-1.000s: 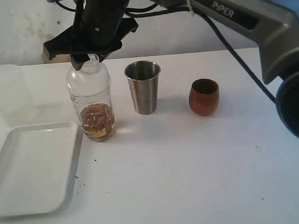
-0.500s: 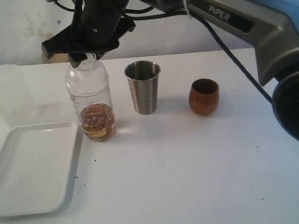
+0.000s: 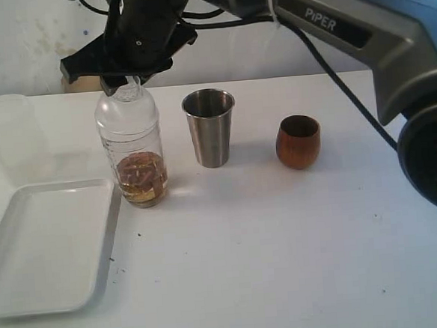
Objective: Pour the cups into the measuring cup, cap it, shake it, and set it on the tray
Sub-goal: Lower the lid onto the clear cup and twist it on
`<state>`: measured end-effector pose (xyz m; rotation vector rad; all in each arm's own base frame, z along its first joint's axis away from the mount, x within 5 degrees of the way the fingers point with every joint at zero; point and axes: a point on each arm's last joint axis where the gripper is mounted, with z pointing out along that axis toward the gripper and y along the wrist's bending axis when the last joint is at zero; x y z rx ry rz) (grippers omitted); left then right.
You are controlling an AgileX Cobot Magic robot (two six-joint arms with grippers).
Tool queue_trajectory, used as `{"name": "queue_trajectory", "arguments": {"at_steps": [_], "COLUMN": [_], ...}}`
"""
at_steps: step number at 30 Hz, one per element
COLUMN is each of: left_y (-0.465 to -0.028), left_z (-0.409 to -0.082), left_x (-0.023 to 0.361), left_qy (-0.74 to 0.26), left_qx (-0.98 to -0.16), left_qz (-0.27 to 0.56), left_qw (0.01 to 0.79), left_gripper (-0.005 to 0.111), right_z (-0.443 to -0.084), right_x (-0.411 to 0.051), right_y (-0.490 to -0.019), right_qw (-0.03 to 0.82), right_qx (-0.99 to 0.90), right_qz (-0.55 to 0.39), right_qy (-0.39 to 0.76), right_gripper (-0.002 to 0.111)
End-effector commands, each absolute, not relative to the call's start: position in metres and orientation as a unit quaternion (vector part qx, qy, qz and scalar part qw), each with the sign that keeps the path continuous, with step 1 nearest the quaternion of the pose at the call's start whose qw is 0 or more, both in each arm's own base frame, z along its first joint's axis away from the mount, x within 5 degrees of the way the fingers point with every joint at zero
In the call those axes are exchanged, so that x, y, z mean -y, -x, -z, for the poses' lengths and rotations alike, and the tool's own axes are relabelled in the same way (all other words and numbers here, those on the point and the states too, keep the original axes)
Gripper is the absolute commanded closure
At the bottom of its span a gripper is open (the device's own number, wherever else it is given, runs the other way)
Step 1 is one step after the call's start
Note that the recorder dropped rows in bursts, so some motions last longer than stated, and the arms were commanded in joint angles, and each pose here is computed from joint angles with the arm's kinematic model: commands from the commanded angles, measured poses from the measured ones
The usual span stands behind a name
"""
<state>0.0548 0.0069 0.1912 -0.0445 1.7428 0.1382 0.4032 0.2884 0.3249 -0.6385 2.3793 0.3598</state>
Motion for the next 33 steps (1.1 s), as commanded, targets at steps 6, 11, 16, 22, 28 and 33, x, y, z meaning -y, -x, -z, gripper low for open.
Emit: {"name": "queue_trajectory", "arguments": {"at_steps": [6,11,16,22,28,33], "left_y": [-0.055,-0.055,-0.055,-0.055,-0.055,-0.055], "left_z": [-0.191,-0.191,-0.191,-0.191,-0.191,-0.191], "left_x": [-0.007,-0.007,-0.007,-0.007,-0.007,-0.007], "left_qy": [0.018,0.018,0.018,0.018,0.018,0.018], "left_qx": [-0.761,-0.761,-0.761,-0.761,-0.761,-0.761], "left_qz": [-0.062,-0.062,-0.062,-0.062,-0.062,-0.062], "left_qw": [0.645,0.645,0.645,0.645,0.645,0.645], "left_gripper": [0.107,0.107,0.107,0.107,0.107,0.107], "right_z": [-0.325,-0.325,-0.326,-0.326,-0.333,-0.355], "right_x": [-0.286,-0.286,-0.287,-0.288,-0.287,-0.283], "right_y": [-0.407,-0.407,-0.407,-0.407,-0.407,-0.401], "right_qw": [0.328,0.329,0.334,0.339,0.353,0.376], "right_qx": [-0.903,-0.901,-0.897,-0.89,-0.885,-0.875], "right_qz": [-0.135,-0.132,-0.136,-0.134,-0.137,-0.144], "right_qy": [0.242,0.249,0.254,0.273,0.272,0.269], "right_gripper": [0.106,0.083,0.058,0.049,0.049,0.054]}}
